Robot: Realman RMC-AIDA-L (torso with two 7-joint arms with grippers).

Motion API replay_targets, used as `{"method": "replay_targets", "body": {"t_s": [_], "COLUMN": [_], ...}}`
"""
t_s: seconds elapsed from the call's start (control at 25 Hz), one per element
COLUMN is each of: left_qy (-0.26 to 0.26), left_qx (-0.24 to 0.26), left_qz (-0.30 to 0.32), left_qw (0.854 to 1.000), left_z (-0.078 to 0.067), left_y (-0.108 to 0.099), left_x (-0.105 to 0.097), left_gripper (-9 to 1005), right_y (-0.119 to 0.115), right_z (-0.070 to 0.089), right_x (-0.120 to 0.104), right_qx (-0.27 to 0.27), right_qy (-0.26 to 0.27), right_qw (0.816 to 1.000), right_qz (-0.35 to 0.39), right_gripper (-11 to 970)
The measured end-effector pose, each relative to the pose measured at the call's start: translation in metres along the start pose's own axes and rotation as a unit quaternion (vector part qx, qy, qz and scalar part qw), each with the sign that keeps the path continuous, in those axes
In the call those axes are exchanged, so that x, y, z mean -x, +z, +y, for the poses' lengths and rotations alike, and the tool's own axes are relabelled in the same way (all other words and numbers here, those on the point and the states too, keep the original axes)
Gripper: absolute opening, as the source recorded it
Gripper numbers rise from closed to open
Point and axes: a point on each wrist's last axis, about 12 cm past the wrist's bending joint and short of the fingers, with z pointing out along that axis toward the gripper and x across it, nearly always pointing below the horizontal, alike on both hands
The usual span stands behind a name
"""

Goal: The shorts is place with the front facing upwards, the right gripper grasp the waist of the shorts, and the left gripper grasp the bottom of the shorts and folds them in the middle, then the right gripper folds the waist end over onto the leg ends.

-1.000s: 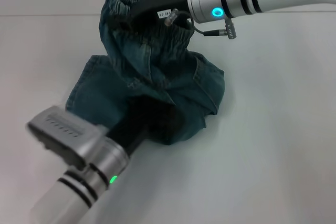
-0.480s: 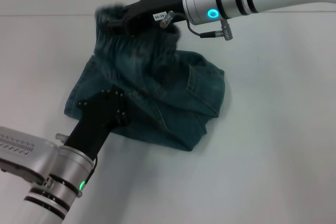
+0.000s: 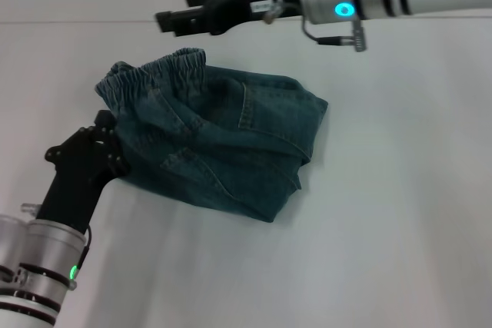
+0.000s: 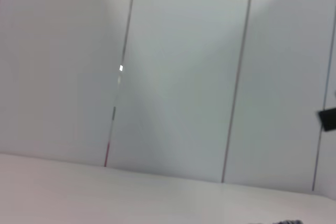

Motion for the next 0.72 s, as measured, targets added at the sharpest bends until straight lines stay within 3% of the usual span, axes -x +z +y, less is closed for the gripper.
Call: {"method": "replay_targets", "body": {"t_s": [0.16, 0.44, 0.56, 0.72], "left_qy": [0.006, 0.045, 0.07, 0.119], "left_qx": [-0.017, -0.177, -0.228, -0.239], "left_qz": [-0.019, 0.006, 0.017, 0.067], "left_qw": [1.0, 0.983, 0.971, 0.961], "left_z": [0.0, -0.032, -0.042, -0.043], "left_y": [-0.004, 0.013, 0.025, 0.055], "left_x": [0.004, 0.003, 0.003, 0.0], "left_gripper": [0, 0, 0, 0], "right_y": [-0.022, -0.087, -0.122, -0.155], "right_z": [-0.008, -0.025, -0.028, -0.026], "right_x": [-0.012, -0.056, -0.078, -0.11], "right_qx": [-0.02, -0.061, -0.075, -0.09], "right_qy": [0.015, 0.073, 0.104, 0.128], "right_qw": [0.999, 0.987, 0.975, 0.963], "right_qz": [-0.025, -0.126, -0.181, -0.22], "right_gripper": [715, 748, 747, 747]}}
